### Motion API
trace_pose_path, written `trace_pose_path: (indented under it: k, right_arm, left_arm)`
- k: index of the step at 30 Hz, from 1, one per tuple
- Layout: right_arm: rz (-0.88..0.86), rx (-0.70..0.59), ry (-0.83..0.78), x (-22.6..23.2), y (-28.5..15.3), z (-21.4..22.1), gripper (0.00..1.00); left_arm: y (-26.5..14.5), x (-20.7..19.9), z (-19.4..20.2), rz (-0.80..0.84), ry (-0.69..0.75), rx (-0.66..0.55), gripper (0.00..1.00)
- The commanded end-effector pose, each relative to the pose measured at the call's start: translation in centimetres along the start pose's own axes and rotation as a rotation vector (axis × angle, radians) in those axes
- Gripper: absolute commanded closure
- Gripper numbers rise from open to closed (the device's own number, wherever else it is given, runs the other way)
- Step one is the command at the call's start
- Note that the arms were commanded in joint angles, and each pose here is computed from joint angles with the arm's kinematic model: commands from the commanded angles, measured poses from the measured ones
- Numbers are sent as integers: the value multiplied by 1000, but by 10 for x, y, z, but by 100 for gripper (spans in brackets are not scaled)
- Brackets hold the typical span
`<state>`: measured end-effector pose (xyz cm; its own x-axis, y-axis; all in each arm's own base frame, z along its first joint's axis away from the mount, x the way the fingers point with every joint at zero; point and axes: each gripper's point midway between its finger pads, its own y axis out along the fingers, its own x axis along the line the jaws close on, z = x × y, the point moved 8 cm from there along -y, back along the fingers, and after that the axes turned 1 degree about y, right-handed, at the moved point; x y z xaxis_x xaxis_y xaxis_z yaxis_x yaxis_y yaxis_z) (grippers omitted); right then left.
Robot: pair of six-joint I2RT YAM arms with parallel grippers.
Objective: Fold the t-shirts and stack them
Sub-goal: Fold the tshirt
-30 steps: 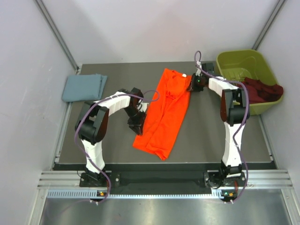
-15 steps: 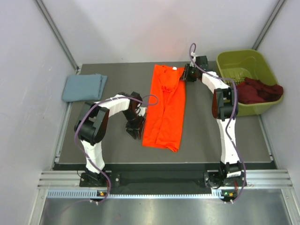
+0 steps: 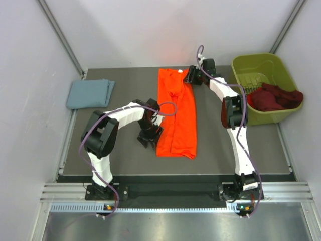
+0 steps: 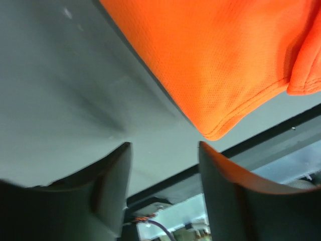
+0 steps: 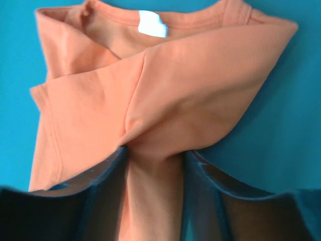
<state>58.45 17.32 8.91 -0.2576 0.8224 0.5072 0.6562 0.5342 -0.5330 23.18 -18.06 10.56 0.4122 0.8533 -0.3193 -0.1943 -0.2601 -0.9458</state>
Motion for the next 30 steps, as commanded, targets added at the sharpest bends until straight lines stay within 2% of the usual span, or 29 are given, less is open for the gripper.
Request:
trace_pose_path:
  k: [1,2,3,4,5,6,7,11,13,17,18,19,22,24,27,30]
  right_arm:
    - [6,-50,-49,12,-19,-20,41]
    - [6,-86,-73,21,-41,-39,34]
    - [29,-52,-73,14,-49,-29,29]
    - [41,-57,-68,7,-64,-35,25]
    - [28,-95,-82,21,-91,-51,23]
    - [60,-51,-44,9,-102,-36,17]
    - [72,-49,-32,10,-115,-35,0]
    - [103,-3,13,24,-189,-7,0]
    - [91,19,35,27,-211,9,0]
    - [79,91,112,38,-254,71,0]
    - [67,103,142,41,-259,81,5]
    - [42,94,144,49,-270,87,18]
    - [35,167,214,52,-279,127,31]
    - [37,242,279,49,-282,159,30]
    - [16,301,355,48,-289,194,19]
    - [4,351,423,47,-295,220,16]
  left_arm:
    - [-32,-4,-13,-52,55,-123,37]
    - [-35,-3,-14,-53,55,-136,35]
    - [-38,-4,-14,-45,56,-146,32]
    - [-44,-5,-13,-38,56,-166,32]
    - [-47,-5,-13,-26,53,-171,31]
    - [-52,-6,-12,-20,51,-188,31]
    - [-55,-7,-12,-12,50,-197,30]
    - [-67,-3,-19,17,17,-258,30]
    - [-69,-4,-22,35,5,-272,30]
    - [-72,-6,-21,77,-41,-301,30]
    - [-69,-7,-18,96,-81,-312,30]
    - [-68,-4,-17,112,-112,-315,30]
    - [-57,0,-9,194,-213,-292,31]
    - [-50,1,-3,231,-279,-270,32]
    - [-45,2,-1,297,-332,-271,33]
    - [-35,1,8,333,-369,-238,32]
